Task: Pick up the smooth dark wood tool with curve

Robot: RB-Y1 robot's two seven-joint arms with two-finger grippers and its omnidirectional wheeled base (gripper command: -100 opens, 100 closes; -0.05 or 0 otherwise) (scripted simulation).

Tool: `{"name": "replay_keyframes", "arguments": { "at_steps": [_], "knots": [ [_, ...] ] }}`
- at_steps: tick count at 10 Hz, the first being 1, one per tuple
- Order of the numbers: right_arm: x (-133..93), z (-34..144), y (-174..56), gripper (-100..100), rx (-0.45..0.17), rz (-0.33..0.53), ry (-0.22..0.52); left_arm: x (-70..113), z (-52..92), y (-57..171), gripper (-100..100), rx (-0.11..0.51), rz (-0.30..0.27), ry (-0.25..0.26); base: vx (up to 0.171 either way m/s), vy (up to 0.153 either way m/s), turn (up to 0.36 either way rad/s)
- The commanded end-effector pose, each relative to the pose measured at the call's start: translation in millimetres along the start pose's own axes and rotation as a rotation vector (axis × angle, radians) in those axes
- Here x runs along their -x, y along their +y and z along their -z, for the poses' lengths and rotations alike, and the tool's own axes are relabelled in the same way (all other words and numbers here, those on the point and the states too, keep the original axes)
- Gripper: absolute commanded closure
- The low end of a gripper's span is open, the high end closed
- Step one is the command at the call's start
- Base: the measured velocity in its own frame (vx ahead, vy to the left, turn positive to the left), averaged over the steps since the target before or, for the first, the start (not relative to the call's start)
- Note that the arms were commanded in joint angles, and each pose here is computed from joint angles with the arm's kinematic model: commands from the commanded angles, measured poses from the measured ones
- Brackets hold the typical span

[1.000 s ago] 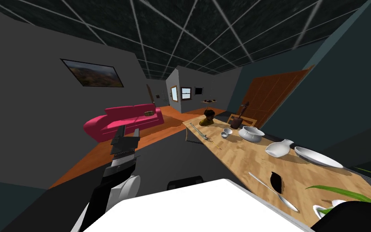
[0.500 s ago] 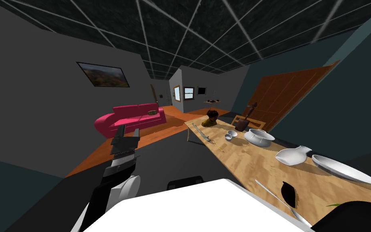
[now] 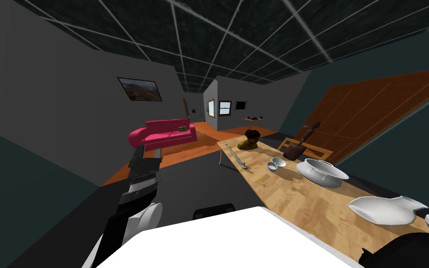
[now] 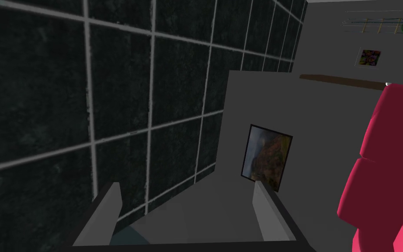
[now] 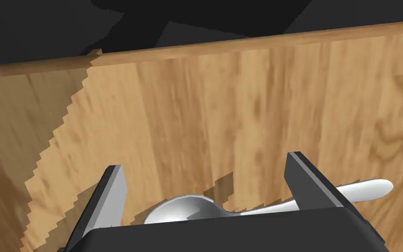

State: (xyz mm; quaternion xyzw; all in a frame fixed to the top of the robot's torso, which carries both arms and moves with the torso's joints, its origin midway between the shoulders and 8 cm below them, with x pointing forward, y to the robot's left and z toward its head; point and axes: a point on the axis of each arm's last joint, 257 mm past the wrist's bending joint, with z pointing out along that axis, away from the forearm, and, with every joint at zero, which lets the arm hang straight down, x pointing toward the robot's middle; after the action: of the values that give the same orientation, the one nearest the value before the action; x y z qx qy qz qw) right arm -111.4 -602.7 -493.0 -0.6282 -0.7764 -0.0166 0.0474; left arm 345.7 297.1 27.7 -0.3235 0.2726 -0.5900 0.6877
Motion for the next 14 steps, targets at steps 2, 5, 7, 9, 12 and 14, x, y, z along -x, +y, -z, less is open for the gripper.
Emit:
{"name": "replay_keyframes", "arguments": {
  "at_steps": [2, 5, 7, 9, 12, 14],
  "knots": [
    [15, 6.1, -6, -100, -0.041, 0.012, -0.04, 0.0, 0.0, 0, 0, 0.0, 0.0, 0.0, 0.046, -0.138, 0.115],
    [33, 8.0, -13, -100, -0.086, 0.031, -0.09, 0.0, 0.0, 0, 0, 0.0, 0.0, 0.0, 0.01, -0.199, 0.173],
    [31, 7.1, -11, 0, -0.078, 0.027, -0.082, 0.0, 0.0, 0, 0, 0.0, 0.0, 0.0, -0.001, -0.062, 0.023],
    [27, 0.4, -7, -100, -0.075, -0.036, -0.079, -0.1, -0.1, 0, 0, 0.0, 0.001, 0.0, -0.141, -0.002, 0.32],
    [24, -6.3, -2, -100, -0.071, -0.098, -0.076, -0.1, -0.1, 0, 0, 0.0, 0.0, 0.0, -0.175, 0.001, 0.187],
    [21, -10.7, 2, -100, -0.07, -0.139, -0.074, -0.1, -0.1, 0, 0, 0.0, 0.0, 0.0, -0.136, 0.015, 0.207]
  ]
}}
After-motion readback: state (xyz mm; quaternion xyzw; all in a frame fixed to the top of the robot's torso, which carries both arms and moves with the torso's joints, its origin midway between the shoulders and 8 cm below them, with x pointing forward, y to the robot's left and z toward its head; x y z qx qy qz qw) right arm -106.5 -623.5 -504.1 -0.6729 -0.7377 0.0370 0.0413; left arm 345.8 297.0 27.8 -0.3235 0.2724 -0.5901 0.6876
